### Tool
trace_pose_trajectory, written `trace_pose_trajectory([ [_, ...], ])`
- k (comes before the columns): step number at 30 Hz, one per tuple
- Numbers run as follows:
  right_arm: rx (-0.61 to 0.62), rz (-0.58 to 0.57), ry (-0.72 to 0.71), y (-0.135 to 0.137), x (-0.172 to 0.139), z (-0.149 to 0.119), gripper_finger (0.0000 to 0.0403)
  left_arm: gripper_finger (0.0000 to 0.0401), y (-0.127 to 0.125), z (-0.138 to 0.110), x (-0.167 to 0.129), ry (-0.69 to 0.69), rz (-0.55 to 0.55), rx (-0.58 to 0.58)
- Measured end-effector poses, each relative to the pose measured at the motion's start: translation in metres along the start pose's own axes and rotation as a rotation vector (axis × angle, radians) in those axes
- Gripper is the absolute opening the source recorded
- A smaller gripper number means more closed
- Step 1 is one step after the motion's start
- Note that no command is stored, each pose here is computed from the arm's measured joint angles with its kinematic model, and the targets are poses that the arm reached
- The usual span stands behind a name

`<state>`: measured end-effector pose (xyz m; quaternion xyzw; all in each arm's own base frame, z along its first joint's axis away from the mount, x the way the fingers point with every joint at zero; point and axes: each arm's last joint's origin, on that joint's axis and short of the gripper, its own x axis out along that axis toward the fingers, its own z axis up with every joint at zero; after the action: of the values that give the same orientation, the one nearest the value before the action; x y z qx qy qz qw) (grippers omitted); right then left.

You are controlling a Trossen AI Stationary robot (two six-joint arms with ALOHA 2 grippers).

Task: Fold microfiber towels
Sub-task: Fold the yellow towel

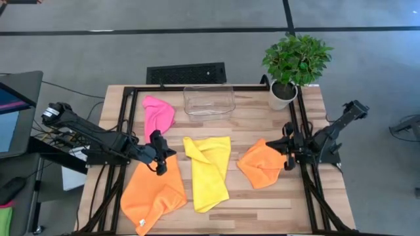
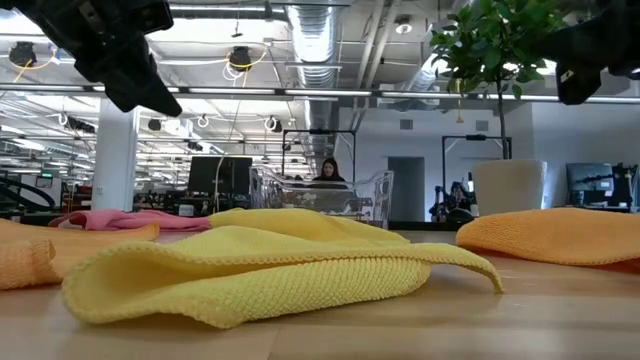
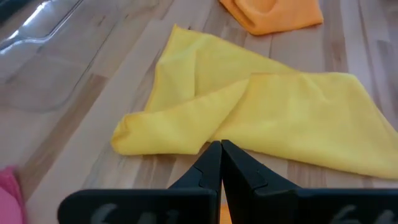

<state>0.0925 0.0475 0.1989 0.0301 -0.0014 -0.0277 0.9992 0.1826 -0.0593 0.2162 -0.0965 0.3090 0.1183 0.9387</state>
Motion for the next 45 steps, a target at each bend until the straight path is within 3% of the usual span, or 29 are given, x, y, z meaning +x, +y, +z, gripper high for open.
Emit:
trace_pose_trajectory([
  [9,0.107,-0.164,0.207,0.001,0.026,0.020,0.0003,0.0000,0.015,0.007,0.006,-0.007,0.068,-0.067],
  [13,0.156,-0.142,0.304,0.003,0.044,0.025,0.0008,0.0000,0.022,0.009,0.009,-0.011,0.101,-0.083],
  [20,0.139,-0.179,0.396,0.002,0.068,0.019,0.0063,0.0012,0.029,0.012,0.011,-0.018,0.136,-0.142],
  [28,0.150,-0.261,0.515,-0.006,0.090,0.002,0.0138,0.0080,0.032,0.013,0.012,-0.022,0.145,-0.189],
  [32,0.285,-0.289,0.575,-0.016,0.109,0.000,0.0167,0.0107,0.031,0.013,0.012,-0.021,0.145,-0.182],
  [36,0.385,-0.275,0.646,-0.026,0.134,0.000,0.0182,0.0119,0.031,0.013,0.012,-0.022,0.144,-0.185],
  [45,0.458,-0.364,0.800,-0.055,0.192,-0.005,0.0185,0.0122,0.031,0.013,0.012,-0.010,0.123,-0.187],
])
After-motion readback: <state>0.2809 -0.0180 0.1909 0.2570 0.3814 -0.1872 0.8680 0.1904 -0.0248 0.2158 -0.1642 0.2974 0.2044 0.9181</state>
